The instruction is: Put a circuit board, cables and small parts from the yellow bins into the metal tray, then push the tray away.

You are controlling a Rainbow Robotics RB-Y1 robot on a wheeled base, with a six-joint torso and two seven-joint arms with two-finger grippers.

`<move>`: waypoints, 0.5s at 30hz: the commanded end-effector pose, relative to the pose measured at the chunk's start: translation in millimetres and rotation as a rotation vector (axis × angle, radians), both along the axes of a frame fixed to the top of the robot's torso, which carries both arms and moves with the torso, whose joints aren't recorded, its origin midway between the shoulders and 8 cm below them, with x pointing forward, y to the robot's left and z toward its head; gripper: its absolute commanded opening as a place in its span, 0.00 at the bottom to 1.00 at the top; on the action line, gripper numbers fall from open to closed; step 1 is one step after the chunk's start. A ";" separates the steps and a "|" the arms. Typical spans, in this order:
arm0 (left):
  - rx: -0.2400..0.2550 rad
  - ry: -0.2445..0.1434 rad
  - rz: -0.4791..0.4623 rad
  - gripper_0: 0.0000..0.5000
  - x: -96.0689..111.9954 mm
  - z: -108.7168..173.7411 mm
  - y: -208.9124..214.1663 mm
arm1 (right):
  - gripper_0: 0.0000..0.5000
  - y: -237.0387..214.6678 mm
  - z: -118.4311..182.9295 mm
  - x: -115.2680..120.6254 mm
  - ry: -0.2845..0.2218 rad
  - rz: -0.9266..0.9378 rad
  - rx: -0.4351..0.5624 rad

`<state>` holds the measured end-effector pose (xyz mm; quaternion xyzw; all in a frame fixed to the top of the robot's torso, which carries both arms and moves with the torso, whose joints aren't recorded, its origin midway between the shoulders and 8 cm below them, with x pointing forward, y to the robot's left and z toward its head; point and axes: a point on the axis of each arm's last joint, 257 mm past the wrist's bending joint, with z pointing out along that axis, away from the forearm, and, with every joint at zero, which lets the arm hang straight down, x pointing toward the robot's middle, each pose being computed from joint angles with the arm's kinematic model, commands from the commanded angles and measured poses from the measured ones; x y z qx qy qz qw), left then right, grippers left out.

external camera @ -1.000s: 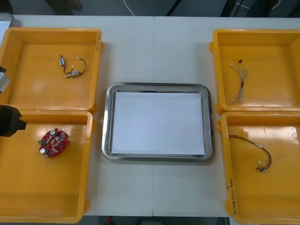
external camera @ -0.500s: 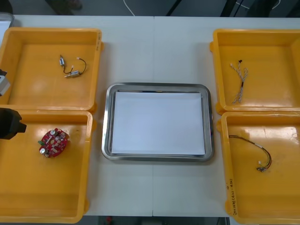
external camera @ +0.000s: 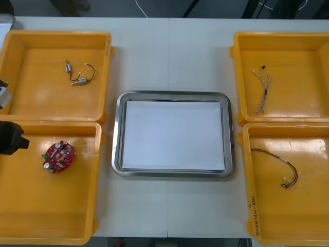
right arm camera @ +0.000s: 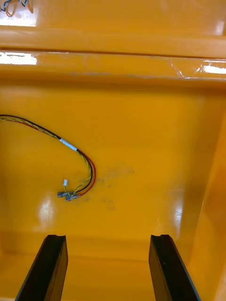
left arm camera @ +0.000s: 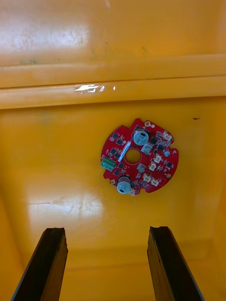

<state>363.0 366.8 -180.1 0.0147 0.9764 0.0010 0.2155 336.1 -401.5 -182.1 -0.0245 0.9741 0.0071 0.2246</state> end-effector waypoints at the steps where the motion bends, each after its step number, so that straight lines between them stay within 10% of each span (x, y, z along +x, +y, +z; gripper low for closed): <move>1: 0.027 0.045 -0.096 1.00 -7.4 -11.4 6.8 | 1.00 3.2 -2.8 -8.5 0.021 0.090 -0.059; 15: -0.004 0.069 -0.171 1.00 -5.3 -34.0 -3.5 | 1.00 7.4 -19.5 -7.7 0.079 0.188 -0.168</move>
